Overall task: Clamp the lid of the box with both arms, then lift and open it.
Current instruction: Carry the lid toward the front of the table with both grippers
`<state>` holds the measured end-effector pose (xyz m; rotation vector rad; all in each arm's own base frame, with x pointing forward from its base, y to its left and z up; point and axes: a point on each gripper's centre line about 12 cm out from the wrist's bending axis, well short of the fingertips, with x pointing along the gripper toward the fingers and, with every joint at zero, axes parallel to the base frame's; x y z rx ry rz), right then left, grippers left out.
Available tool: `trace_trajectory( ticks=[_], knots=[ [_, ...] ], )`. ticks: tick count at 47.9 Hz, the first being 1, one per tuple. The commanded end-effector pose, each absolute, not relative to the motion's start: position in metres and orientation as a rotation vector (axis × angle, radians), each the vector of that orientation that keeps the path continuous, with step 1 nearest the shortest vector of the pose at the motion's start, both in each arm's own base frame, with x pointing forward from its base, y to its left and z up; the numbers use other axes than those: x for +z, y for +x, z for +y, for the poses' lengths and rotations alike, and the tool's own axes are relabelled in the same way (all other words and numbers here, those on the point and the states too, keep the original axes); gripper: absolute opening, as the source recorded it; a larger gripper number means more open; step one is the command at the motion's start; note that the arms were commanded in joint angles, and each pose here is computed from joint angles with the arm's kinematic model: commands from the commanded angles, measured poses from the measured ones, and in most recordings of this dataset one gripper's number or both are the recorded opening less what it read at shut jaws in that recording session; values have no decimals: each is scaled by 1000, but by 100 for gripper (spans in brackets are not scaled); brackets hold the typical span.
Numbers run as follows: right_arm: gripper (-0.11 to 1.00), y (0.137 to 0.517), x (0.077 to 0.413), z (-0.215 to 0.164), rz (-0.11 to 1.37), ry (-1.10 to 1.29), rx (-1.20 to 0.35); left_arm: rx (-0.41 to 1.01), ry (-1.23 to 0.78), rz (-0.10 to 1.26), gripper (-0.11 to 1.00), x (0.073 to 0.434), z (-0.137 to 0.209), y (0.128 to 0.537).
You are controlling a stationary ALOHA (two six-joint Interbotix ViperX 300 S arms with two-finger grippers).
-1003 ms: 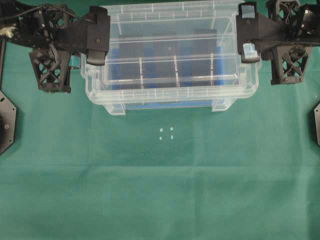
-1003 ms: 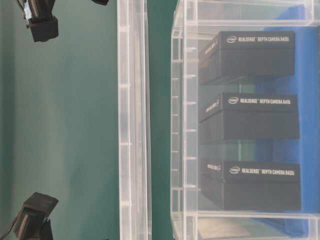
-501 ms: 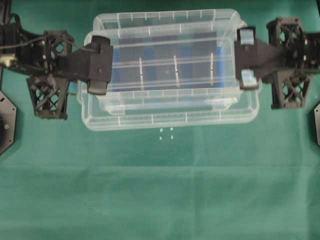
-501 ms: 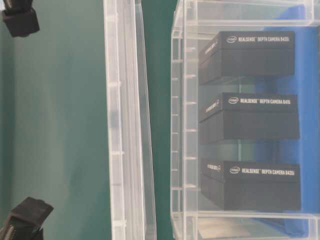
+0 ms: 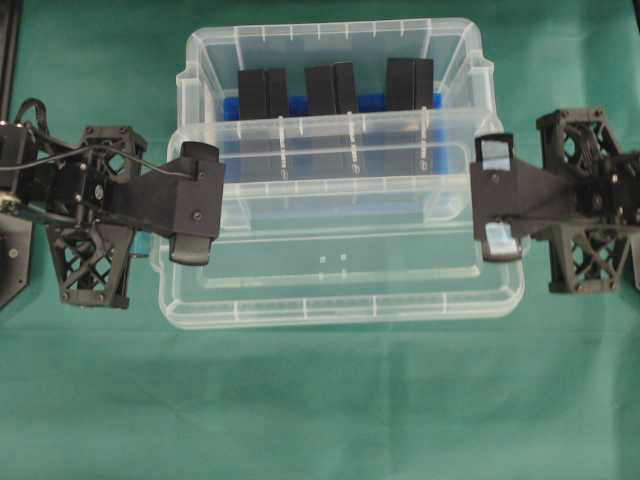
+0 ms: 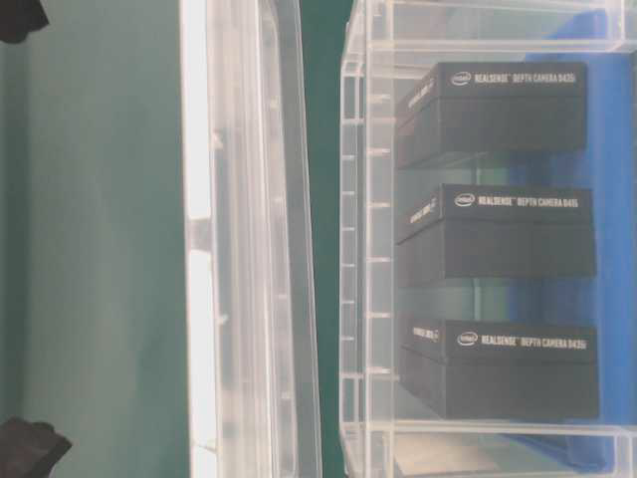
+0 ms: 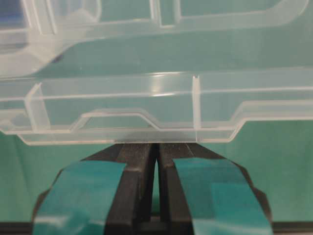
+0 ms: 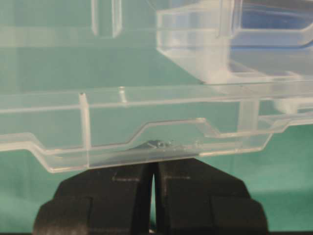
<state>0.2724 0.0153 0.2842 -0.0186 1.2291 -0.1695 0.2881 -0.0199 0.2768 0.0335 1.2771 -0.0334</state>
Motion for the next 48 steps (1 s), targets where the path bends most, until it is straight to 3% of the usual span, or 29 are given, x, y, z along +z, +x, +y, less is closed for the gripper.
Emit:
trace_trajectory(
  ticks=[1, 26, 48],
  knots=[
    [0, 281, 299, 24, 1157, -8, -172, -38, 32, 1215, 1, 292, -26, 294],
    [0, 286, 295, 63, 1165, 14, -165, -57, -33, 1228, 1, 289, -70, 288],
    [0, 290, 291, 75, 1177, 19, -163, -61, -35, 1233, 1, 288, -77, 287]
  ],
)
